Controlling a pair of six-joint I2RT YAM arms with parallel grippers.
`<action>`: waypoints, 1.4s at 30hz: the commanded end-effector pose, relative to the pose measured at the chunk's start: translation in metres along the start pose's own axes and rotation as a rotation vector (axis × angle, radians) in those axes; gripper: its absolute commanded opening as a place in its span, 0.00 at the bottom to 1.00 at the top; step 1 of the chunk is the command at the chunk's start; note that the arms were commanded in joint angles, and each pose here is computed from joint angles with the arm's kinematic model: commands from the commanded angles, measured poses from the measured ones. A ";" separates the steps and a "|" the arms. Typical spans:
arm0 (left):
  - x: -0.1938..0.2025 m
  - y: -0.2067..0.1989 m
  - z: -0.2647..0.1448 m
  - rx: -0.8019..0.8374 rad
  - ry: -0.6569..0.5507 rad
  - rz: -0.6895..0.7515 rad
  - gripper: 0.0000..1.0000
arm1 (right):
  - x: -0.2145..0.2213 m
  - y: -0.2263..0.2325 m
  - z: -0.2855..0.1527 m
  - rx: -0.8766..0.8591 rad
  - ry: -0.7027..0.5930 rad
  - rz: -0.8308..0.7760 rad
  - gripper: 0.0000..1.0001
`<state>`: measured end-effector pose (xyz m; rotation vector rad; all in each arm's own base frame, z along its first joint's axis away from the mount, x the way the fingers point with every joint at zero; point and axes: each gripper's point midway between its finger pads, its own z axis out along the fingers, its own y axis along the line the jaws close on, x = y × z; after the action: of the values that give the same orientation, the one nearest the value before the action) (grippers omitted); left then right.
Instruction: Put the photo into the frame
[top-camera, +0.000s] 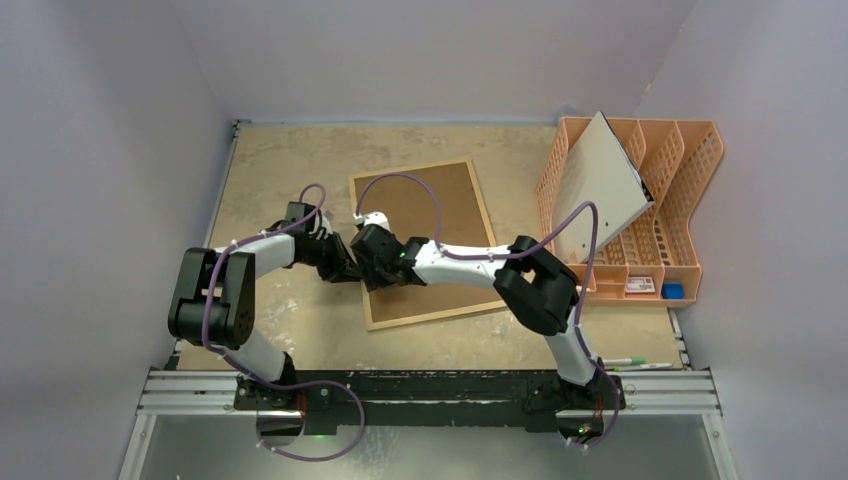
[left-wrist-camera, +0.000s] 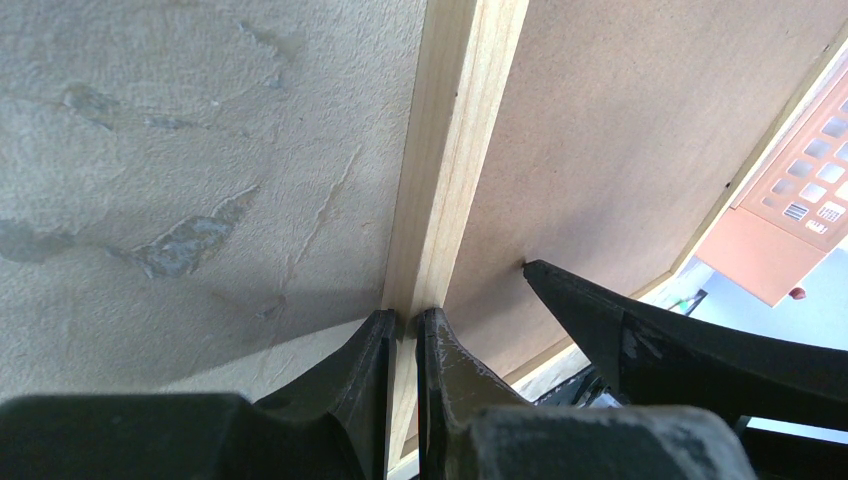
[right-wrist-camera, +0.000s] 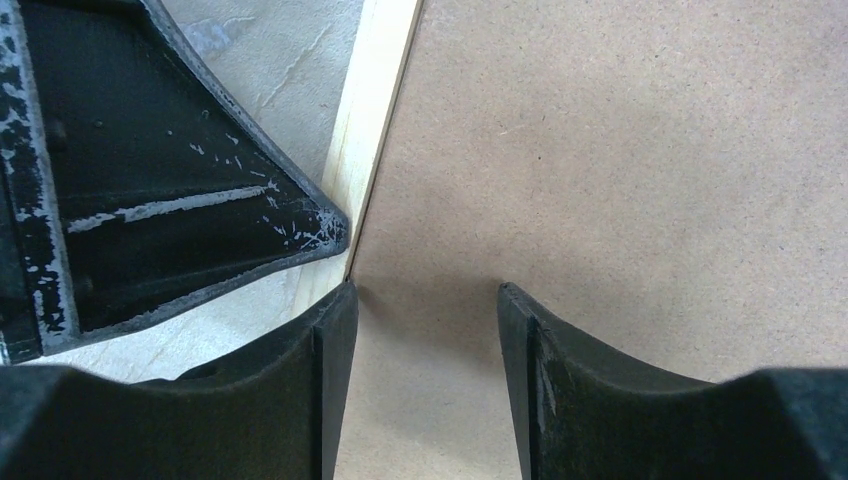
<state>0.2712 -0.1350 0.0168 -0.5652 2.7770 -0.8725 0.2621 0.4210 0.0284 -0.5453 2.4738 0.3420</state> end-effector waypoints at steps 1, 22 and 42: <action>0.018 0.068 0.009 -0.275 0.028 -0.028 0.07 | 0.039 -0.016 0.017 0.060 0.122 -0.035 0.58; 0.021 0.069 0.008 -0.278 0.031 -0.035 0.07 | 0.079 -0.016 0.038 0.175 0.281 0.001 0.59; 0.020 0.079 0.004 -0.331 0.008 -0.066 0.07 | 0.153 -0.050 0.054 0.217 0.531 -0.015 0.26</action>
<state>0.2710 -0.1343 0.0166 -0.5924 2.7751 -0.8645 0.2513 0.4282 0.0076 -0.5545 2.6281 0.2354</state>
